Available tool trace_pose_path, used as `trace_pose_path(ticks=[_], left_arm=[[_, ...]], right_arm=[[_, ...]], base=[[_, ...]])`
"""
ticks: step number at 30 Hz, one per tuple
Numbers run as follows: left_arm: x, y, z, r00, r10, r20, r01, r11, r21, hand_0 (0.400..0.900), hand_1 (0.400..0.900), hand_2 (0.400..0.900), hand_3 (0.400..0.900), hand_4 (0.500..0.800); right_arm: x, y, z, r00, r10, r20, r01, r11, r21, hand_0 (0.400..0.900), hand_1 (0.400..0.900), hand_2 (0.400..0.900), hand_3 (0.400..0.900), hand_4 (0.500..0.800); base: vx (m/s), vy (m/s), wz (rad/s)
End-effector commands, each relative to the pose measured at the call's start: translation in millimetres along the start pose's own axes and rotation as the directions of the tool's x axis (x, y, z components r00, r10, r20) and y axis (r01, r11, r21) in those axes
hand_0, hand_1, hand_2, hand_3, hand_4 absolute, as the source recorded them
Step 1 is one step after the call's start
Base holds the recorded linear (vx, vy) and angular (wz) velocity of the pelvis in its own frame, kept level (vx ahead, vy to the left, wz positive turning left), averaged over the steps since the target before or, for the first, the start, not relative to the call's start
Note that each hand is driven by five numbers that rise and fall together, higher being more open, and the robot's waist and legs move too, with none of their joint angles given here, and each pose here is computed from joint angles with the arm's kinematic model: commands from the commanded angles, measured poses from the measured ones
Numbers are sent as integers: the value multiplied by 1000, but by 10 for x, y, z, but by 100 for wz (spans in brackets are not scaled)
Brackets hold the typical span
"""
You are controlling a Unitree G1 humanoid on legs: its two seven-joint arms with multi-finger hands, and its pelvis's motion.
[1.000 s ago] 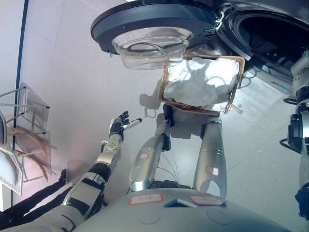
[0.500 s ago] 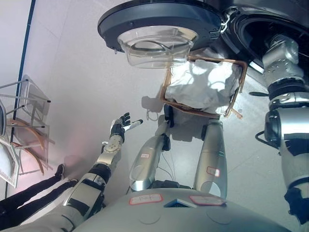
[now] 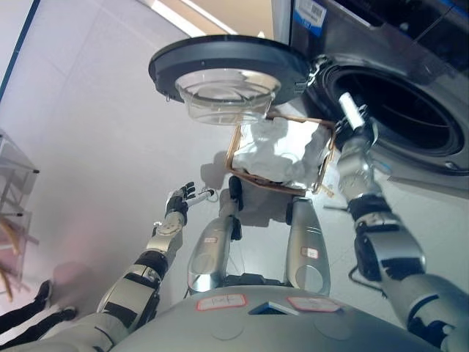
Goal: Put the clothes in the basket into the washing machine.
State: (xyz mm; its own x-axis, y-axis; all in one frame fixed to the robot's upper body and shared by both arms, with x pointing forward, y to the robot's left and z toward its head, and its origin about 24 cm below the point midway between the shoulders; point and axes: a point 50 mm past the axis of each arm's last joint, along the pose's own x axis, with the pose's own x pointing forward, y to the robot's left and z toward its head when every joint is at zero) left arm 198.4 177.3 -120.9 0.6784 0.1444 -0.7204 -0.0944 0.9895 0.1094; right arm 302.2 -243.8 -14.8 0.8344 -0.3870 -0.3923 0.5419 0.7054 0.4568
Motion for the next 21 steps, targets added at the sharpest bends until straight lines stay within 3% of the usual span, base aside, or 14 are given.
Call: trace_pose_path(ticks=[1, 5, 9, 15, 21], left_arm=[[-39, 330, -277, 988, 114, -108, -113, 993, 14, 900, 900, 900, 900, 800], [-88, 416, -448, 975, 139, -171, -135, 990, 33, 900, 900, 900, 900, 800], [-147, 505, -613, 960, 159, -228, -149, 987, 60, 900, 900, 900, 900, 800], [-260, 644, -872, 927, 195, -320, -151, 976, 156, 900, 900, 900, 900, 800], [-389, 734, -1106, 888, 226, -401, -147, 965, 219, 900, 900, 900, 900, 800]], right_arm=[[-83, -5, -72, 998, 49, 29, -49, 999, 2, 900, 900, 900, 900, 800], [-223, -486, -371, 994, -83, -73, 76, 993, -85, 900, 900, 900, 900, 800], [-404, -1006, -631, 951, -249, -186, 193, 942, -275, 900, 900, 900, 900, 800], [-836, -1682, -994, 804, -491, -336, 279, 810, -516, 900, 900, 900, 900, 800], [-1199, -1955, -1241, 698, -575, -427, 242, 750, -615, 900, 900, 900, 900, 800]], base=[[29, 17, -17], [28, 4, -17], [40, 6, -12], [66, -1, -8], [67, -3, -4]])
